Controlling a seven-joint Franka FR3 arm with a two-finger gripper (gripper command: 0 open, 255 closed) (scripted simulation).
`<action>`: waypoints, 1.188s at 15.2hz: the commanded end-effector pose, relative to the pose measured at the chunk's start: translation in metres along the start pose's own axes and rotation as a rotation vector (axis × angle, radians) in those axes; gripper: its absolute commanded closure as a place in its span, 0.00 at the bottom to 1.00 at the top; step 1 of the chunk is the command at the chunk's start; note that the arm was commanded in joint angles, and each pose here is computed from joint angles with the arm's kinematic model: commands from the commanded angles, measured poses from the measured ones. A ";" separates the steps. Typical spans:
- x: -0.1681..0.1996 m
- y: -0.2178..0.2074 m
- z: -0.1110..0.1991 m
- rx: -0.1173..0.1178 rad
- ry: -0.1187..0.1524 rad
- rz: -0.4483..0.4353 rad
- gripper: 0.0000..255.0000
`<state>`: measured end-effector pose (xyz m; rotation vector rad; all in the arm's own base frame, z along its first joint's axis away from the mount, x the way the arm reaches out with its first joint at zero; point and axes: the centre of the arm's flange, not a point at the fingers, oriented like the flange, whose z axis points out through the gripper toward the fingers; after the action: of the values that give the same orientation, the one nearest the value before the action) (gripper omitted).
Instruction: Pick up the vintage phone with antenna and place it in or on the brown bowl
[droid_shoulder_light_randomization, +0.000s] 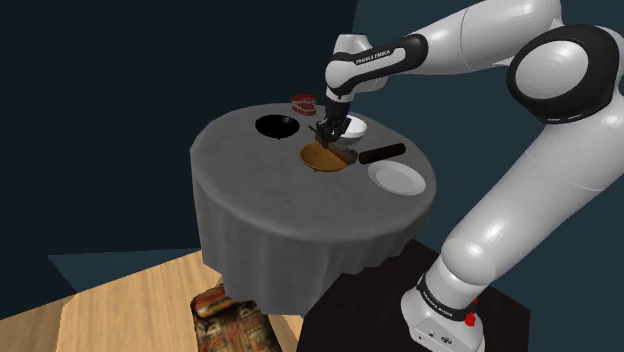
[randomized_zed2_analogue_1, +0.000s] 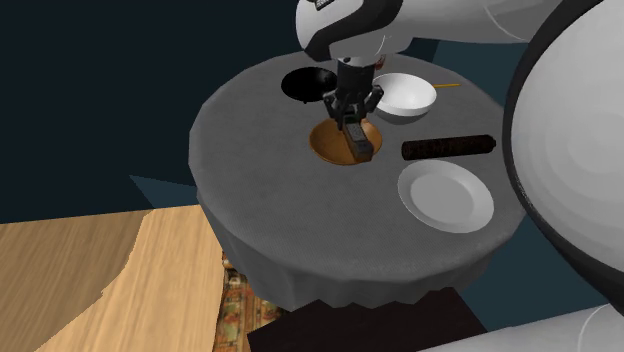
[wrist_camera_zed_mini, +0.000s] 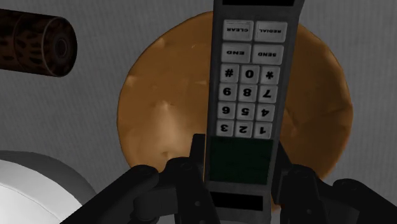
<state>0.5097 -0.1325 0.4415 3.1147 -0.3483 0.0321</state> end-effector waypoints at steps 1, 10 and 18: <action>0.000 0.000 0.010 0.000 0.001 0.000 1.00; -0.001 0.000 0.036 0.000 0.001 0.000 1.00; -0.001 0.000 0.036 0.000 0.001 0.000 0.00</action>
<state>0.5099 -0.1325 0.4054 3.1146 -0.3480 0.0333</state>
